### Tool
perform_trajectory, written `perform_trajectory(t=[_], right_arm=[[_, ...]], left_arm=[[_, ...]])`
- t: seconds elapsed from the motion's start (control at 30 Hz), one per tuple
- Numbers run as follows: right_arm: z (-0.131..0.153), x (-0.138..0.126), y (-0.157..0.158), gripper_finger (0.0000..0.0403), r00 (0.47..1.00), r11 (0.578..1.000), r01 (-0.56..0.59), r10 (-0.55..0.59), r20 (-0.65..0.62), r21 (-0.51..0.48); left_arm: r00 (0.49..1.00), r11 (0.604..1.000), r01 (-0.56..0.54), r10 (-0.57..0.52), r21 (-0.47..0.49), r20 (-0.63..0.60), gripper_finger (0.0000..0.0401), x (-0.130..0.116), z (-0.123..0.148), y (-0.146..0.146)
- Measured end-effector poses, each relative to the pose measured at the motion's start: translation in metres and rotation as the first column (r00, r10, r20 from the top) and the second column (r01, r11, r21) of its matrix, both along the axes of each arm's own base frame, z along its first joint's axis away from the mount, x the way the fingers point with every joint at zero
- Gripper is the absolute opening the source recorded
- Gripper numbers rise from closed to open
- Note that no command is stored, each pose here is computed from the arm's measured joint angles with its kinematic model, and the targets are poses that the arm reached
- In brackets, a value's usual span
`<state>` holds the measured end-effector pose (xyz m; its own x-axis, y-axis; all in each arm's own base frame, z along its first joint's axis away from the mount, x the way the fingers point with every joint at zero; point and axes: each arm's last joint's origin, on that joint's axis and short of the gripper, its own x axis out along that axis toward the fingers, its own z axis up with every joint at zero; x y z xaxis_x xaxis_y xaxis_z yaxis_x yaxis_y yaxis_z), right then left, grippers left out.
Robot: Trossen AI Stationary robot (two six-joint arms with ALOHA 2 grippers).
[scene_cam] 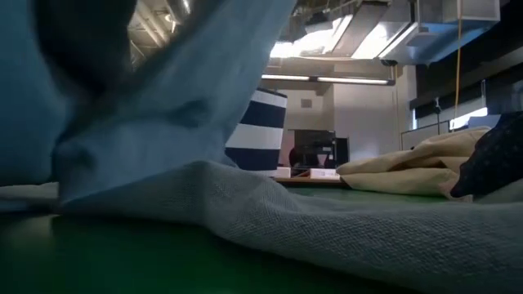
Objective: Fold laundry
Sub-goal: Fold the blue jeans
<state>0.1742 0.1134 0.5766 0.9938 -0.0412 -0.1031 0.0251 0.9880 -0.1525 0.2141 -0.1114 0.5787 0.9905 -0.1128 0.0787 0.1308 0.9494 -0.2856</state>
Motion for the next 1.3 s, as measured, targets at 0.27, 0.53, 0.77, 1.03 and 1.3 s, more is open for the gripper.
perform_trajectory(t=[0.27, 0.53, 0.77, 1.03, 1.3], right_arm=[[-0.005, -0.003, -0.004, 0.0024, 0.997, 0.998, 0.066, -0.066, -0.044, -0.013], [0.0, -0.016, 0.017, 0.0024, 0.711, 0.685, -0.662, 0.702, -0.032, 0.305], [0.006, -0.025, 0.021, 0.0024, 0.644, 0.614, -0.741, 0.765, 0.028, 0.273], [0.006, -0.027, 0.021, 0.0024, 0.633, 0.608, -0.749, 0.774, 0.016, 0.264], [-0.013, -0.024, 0.01, 0.0024, 0.832, 0.847, -0.492, 0.525, -0.176, 0.201]], left_arm=[[0.931, 0.912, -0.362, 0.362, -0.192, -0.038, 0.0023, -0.001, -0.003, -0.012], [0.739, 0.866, 0.428, -0.172, -0.258, 0.651, 0.0023, 0.031, 0.015, -0.112], [0.414, 0.99, 0.067, -0.141, 0.124, 0.899, 0.0023, 0.031, 0.009, -0.146], [0.679, 0.976, 0.096, -0.208, 0.196, 0.704, 0.0023, 0.05, 0.012, -0.128], [0.917, 0.905, -0.392, 0.368, 0.168, 0.158, 0.0023, 0.047, -0.009, -0.108]])
